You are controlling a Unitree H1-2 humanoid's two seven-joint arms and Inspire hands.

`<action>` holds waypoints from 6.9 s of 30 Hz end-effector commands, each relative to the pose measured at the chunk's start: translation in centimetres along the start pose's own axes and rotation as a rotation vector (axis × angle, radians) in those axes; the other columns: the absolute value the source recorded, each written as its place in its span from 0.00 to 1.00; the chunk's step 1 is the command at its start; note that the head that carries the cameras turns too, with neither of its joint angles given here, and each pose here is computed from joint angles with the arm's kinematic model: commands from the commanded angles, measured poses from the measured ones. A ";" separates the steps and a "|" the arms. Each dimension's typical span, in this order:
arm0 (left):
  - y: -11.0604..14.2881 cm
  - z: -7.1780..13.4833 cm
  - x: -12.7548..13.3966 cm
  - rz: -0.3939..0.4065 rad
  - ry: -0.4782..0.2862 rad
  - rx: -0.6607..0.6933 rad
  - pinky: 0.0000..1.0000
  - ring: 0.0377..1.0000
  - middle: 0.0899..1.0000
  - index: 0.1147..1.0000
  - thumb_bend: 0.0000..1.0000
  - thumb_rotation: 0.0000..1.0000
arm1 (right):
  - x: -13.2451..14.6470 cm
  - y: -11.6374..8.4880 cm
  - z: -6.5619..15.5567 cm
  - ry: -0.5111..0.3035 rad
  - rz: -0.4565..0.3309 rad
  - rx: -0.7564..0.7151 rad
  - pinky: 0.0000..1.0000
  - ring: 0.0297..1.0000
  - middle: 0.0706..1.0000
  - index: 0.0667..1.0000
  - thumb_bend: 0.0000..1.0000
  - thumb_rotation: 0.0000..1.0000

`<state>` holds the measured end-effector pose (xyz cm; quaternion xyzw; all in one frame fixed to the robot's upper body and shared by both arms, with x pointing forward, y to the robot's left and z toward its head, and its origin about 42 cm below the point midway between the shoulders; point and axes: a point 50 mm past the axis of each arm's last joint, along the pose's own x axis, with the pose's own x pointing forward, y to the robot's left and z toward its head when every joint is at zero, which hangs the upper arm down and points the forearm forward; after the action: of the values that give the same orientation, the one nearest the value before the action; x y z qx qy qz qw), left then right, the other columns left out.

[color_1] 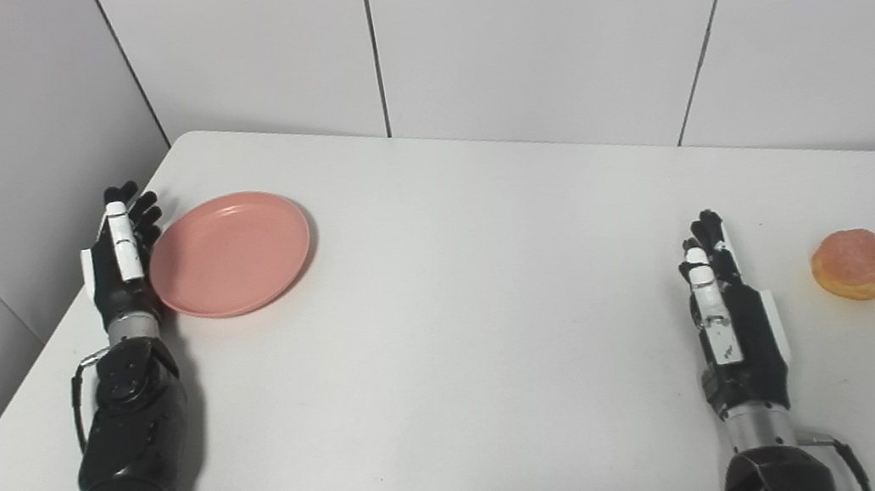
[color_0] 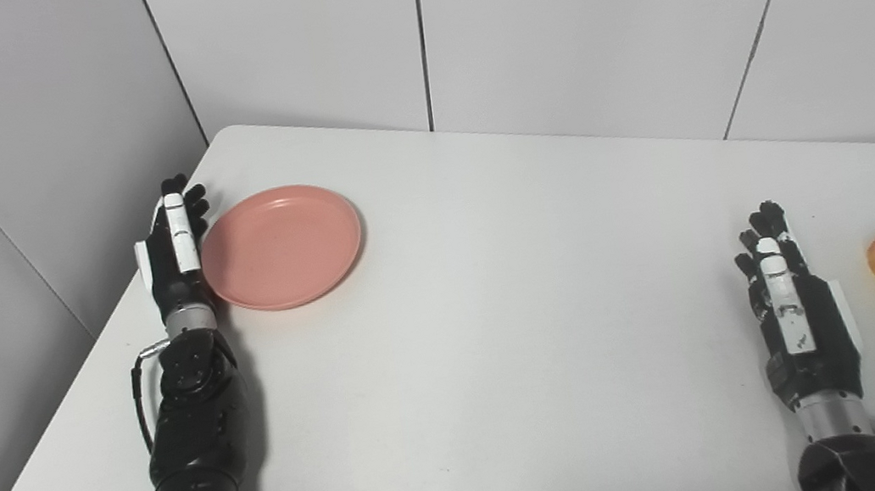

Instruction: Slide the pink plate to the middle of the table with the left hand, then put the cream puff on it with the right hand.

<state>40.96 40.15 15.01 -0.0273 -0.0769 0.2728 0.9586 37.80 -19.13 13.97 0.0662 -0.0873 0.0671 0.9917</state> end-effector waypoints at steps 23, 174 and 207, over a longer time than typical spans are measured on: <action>-6.5 1.0 -3.0 -0.243 0.068 -0.027 0.87 0.83 0.79 0.79 0.57 1.00 | -1.4 -0.5 -1.8 0.031 -0.012 0.009 1.00 1.00 1.00 0.98 0.56 0.80; -15.5 -2.7 -17.0 -0.657 0.159 -0.119 0.93 0.89 0.88 0.89 0.53 1.00 | 6.5 -15.0 7.6 -0.166 -0.565 -0.936 0.82 0.91 0.94 0.94 0.73 0.38; -14.8 -2.3 -16.8 -0.667 0.138 -0.160 0.95 0.91 0.89 0.89 0.53 1.00 | 7.5 -13.3 5.2 0.098 -0.400 -0.922 0.48 0.63 0.71 0.77 0.59 0.00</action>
<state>35.82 18.36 13.48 -0.0932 -0.0616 -0.0696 0.9913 45.87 -32.12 17.95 -0.3697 -0.0421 -0.1734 0.9118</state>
